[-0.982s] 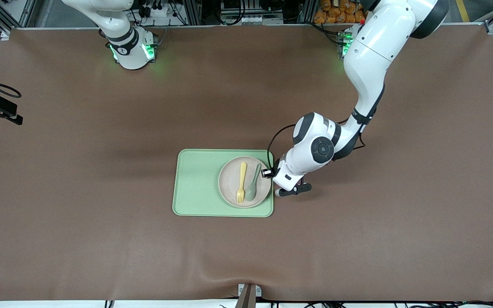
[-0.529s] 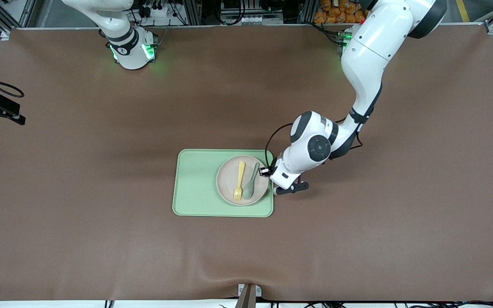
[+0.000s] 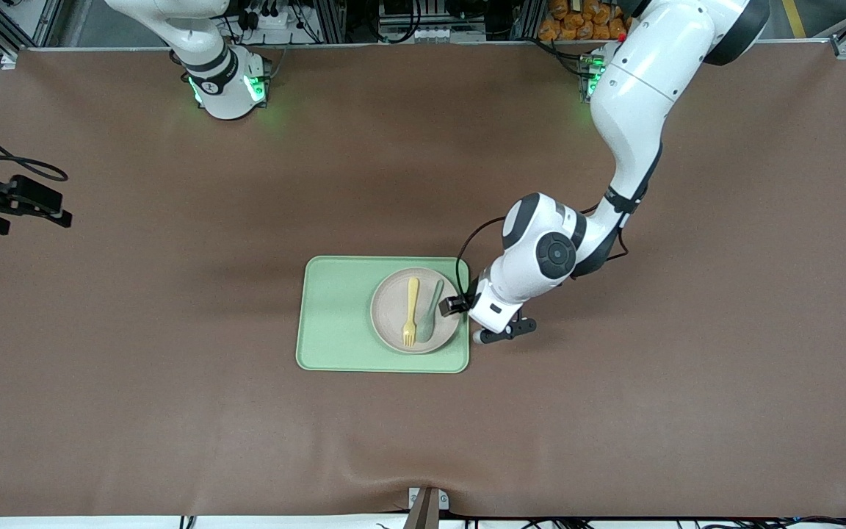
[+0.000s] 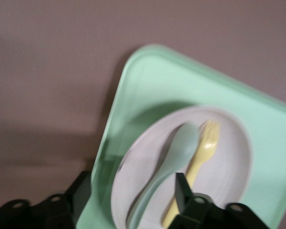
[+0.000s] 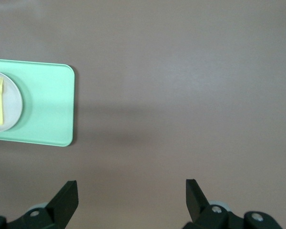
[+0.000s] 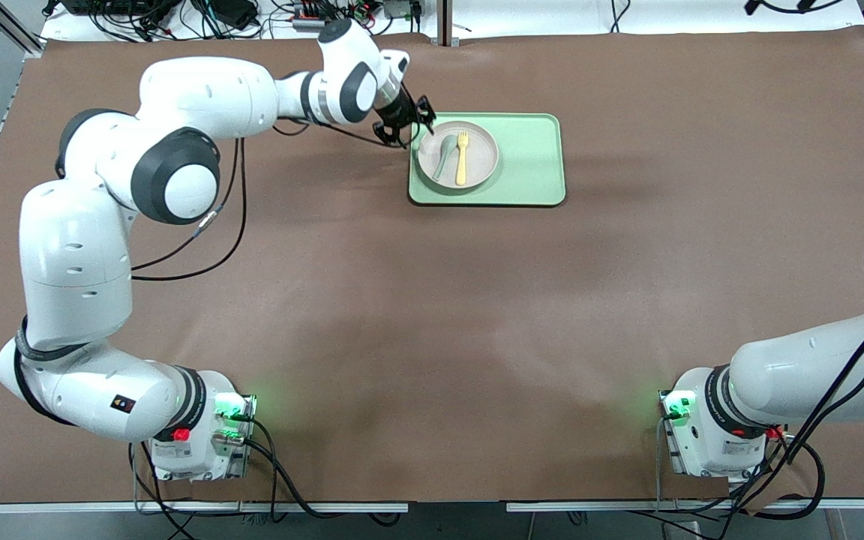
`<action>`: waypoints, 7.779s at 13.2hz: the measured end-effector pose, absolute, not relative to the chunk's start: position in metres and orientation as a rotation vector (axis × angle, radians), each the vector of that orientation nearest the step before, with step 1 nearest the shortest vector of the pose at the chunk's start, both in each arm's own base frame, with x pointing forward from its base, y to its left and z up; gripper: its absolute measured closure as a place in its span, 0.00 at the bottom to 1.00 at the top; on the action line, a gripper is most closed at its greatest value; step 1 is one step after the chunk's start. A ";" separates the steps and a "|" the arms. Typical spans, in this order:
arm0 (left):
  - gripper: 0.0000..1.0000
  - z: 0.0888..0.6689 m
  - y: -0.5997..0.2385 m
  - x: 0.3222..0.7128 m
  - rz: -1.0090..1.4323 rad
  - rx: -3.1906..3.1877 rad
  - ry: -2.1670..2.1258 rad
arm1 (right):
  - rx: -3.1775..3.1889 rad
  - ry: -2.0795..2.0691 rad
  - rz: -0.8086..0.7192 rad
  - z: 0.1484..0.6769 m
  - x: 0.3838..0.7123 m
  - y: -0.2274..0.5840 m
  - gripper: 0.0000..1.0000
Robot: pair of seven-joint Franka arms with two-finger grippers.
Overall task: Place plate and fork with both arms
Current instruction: 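Raise the left gripper away while the right gripper reaches the fork, then lower the right gripper and grasp the yellow fork on the plate, then lift the yellow fork with the right gripper and carry it beside the plate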
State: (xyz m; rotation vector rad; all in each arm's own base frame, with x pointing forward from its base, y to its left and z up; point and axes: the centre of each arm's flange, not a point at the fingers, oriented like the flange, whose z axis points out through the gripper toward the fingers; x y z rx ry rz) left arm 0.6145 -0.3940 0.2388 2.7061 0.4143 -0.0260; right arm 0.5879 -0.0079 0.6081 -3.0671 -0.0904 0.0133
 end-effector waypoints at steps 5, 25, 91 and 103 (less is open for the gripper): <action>0.00 0.373 -0.316 0.654 0.116 2.776 0.397 | -3.056 0.018 -0.065 0.578 0.618 0.095 0.00; 0.00 0.658 -0.127 0.518 0.007 3.099 0.163 | -3.041 0.127 -0.085 0.333 0.629 0.415 0.16; 0.00 0.614 -0.110 0.512 -0.096 3.116 0.207 | -3.143 0.188 0.017 0.261 0.630 0.413 0.80; 0.00 0.614 -0.110 0.512 -0.096 3.116 0.209 | -3.137 0.152 -0.005 0.231 0.620 0.351 0.80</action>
